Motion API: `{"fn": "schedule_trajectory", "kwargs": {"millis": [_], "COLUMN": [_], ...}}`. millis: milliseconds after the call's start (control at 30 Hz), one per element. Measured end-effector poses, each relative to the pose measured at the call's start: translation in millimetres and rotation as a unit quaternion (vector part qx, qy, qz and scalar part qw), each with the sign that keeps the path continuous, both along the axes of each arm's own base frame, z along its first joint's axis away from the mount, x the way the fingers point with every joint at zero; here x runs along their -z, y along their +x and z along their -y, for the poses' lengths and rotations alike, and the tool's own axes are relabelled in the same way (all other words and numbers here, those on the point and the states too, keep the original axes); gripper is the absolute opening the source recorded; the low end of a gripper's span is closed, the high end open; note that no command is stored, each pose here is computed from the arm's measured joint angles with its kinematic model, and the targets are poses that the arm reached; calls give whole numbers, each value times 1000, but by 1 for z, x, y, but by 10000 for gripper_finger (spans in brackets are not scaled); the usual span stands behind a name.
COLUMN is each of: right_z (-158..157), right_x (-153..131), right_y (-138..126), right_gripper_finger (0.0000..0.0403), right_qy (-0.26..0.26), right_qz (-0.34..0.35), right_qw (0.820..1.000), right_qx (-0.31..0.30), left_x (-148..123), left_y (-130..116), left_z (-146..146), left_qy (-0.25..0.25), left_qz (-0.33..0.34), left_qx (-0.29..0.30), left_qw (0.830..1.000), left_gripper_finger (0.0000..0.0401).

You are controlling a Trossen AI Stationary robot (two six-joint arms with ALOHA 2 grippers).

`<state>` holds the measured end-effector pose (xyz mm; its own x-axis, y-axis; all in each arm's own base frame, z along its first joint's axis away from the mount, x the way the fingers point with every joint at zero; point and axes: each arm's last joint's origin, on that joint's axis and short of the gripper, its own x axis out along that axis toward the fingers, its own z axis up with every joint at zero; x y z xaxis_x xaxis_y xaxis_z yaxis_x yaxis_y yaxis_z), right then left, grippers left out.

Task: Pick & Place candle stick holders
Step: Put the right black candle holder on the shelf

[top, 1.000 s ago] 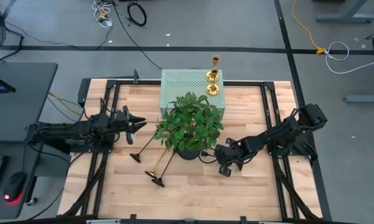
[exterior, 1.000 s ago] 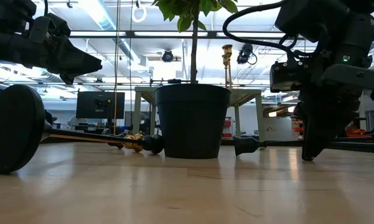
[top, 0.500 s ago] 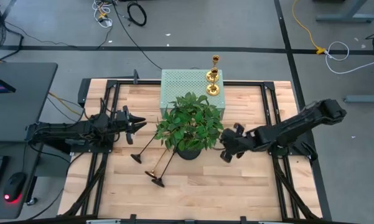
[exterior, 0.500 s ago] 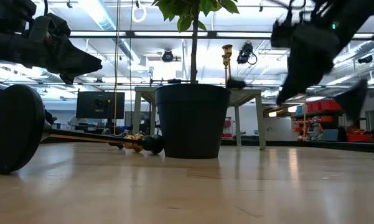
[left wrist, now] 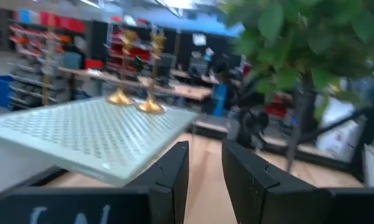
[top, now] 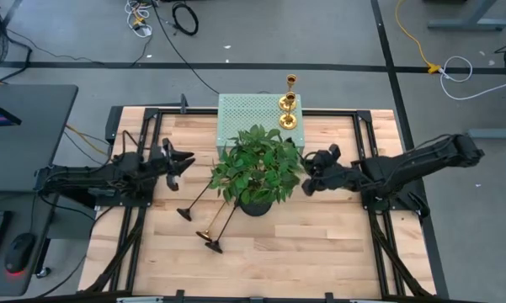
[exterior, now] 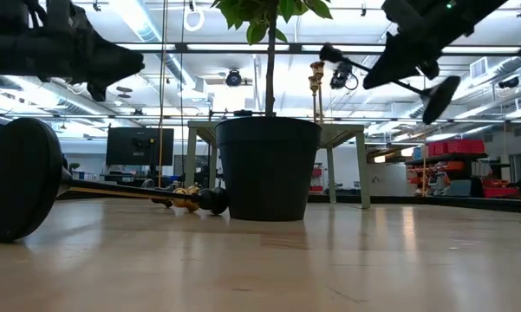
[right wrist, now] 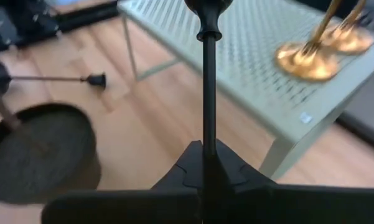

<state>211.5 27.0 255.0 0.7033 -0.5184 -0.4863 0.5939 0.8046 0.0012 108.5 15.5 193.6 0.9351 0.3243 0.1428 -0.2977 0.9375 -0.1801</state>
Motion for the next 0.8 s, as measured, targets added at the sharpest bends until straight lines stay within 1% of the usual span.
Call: {"fn": "schedule_trajectory", "kwargs": {"millis": [200, 333, 467, 633, 800], "right_z": [13, 24, 40, 61, 80], "right_x": [-11, -22, -34, -48, -53], "right_y": [9, 14, 20, 23, 26], "right_gripper_finger": [1, 1, 1, 1, 1], "right_qy": [-41, -79, -96, -114, -111], "right_qz": [36, 64, 105, 166, 208], "right_qw": [998, 995, 990, 978, 967], "right_qx": [5, 4, -19, -60, -97], "left_x": [-3, -6, -12, -17, -16], "left_y": [-2, -3, -5, -8, -7], "left_z": [-4, -4, -5, -11, -20], "left_qy": [-9, 3, 20, 25, 29], "left_qz": [15, 29, 54, 77, 74], "left_qx": [-70, -81, -93, -124, -142], "left_qw": [997, 996, 994, 989, 987], "left_gripper_finger": [99, 99, 99, 99, 99]}}
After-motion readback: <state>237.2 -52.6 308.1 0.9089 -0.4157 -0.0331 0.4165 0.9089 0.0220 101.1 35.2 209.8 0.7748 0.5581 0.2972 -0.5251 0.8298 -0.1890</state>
